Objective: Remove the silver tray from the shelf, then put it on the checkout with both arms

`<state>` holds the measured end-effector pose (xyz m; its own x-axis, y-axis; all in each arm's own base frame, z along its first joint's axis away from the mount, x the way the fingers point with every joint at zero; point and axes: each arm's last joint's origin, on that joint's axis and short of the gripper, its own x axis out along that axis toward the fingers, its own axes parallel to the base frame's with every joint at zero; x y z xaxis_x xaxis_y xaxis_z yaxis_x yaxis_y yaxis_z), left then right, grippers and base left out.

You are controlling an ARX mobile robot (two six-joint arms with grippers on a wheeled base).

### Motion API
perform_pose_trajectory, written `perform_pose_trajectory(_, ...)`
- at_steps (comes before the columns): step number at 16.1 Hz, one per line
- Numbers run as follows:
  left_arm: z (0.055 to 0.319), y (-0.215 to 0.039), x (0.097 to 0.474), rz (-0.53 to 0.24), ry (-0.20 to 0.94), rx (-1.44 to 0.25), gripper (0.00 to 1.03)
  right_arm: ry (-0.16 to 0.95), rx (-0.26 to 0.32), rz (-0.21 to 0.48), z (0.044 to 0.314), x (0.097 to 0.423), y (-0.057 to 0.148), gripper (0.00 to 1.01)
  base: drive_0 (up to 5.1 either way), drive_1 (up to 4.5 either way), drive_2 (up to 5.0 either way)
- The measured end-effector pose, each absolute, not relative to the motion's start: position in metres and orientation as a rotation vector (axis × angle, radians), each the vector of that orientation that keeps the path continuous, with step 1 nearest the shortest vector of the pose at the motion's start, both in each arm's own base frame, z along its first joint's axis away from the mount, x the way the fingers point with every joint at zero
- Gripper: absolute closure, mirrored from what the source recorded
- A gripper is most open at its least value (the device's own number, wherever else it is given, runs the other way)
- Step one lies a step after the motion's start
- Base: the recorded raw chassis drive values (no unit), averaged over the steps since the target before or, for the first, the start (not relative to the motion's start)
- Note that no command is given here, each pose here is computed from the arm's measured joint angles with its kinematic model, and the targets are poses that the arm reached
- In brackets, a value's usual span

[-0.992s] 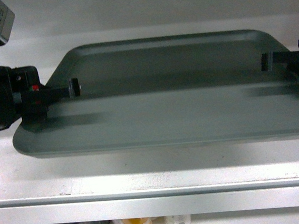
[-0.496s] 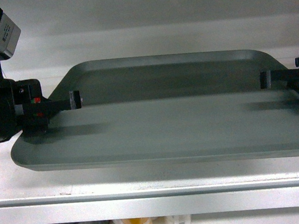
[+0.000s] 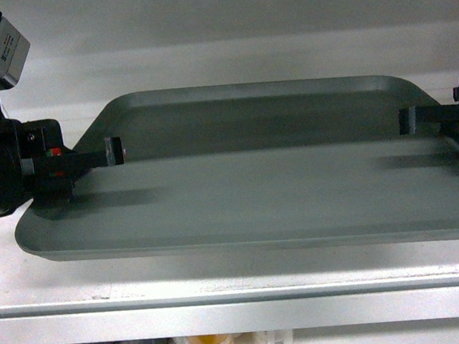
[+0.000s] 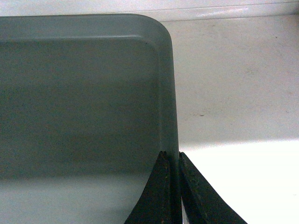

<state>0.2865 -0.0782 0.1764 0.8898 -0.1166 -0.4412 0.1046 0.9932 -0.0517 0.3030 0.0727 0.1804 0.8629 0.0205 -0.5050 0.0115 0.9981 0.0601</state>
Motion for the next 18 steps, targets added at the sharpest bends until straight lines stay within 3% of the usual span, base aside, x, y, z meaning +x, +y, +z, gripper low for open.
perform_pose_trajectory(12,0.1764,-0.0782,0.2865,-0.115,0.459,-0.027,1.00,0.529,0.064,0.004,0.1804,0.3030,0.0729,0.99,0.0,-0.08,0.1)
perform_pose_trajectory(18,0.1763,-0.0782,0.2865,-0.115,0.460,-0.027,1.00,0.531,0.065,0.003,0.1802,0.3030,0.0723,0.99,0.1,-3.63,3.9)
